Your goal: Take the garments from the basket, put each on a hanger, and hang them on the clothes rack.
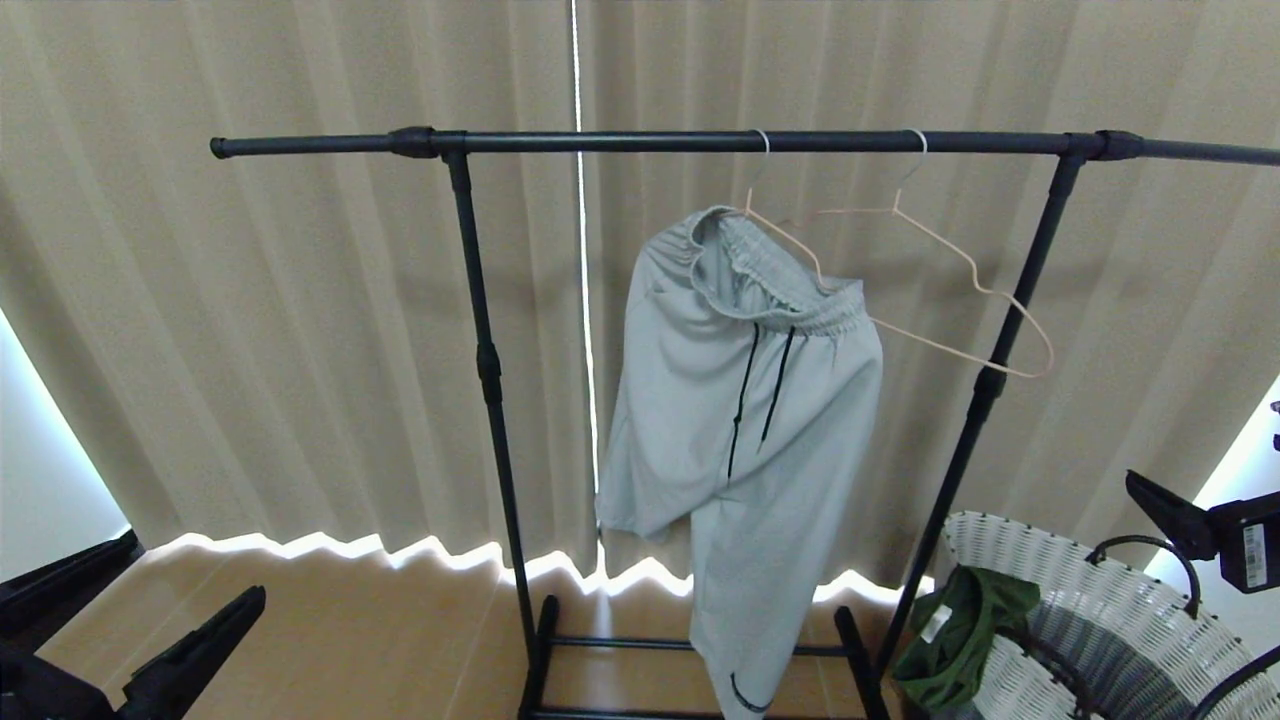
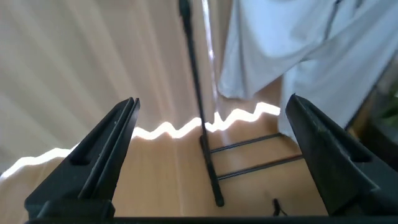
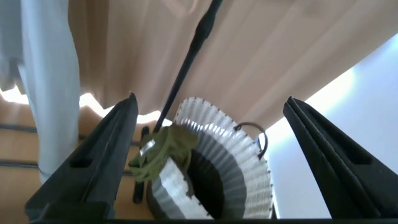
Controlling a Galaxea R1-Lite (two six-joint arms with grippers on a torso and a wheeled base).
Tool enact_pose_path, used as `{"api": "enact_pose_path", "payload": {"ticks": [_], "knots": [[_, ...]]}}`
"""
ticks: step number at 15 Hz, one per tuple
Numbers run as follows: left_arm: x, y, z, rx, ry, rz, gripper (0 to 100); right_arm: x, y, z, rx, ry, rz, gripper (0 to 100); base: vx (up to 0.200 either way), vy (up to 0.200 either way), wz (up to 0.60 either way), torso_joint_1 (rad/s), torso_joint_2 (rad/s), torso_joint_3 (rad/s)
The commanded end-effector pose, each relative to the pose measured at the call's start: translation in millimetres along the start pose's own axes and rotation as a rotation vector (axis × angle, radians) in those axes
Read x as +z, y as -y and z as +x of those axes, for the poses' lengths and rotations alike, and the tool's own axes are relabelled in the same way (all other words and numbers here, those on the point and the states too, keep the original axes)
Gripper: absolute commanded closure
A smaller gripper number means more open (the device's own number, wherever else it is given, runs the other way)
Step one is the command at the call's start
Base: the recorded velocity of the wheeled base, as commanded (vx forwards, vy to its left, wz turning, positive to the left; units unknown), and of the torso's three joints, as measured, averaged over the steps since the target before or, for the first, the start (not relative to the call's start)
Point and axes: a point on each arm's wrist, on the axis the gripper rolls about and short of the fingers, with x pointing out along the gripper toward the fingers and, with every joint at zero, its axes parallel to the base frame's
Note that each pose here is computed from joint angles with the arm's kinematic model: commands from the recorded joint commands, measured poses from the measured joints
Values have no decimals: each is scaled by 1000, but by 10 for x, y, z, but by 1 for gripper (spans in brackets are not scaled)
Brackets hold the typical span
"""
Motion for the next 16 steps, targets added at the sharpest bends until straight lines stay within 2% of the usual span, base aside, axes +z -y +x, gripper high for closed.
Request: {"api": "enact_pose_path", "payload": {"ticks": [1,11,13,14,16], "knots": [[-9,-56,27,51,-23,-10,0,-68,-25,10,8,-26,-20,0,0,0,0,-178,486,305],[-24,-58,27,54,-30,-15,0,-157,-68,17,35,-54,-43,0,0,0,0,-133,458,323],[-24,-59,27,56,-30,-15,0,-137,-73,18,82,-31,-37,0,0,0,0,-63,378,302],[-33,-57,26,55,-33,-16,0,-113,-88,26,164,21,-26,0,0,0,0,-36,173,124],[-44,-56,27,54,-39,-17,0,-153,-110,77,256,43,-6,0,0,0,0,-19,78,51]]}}
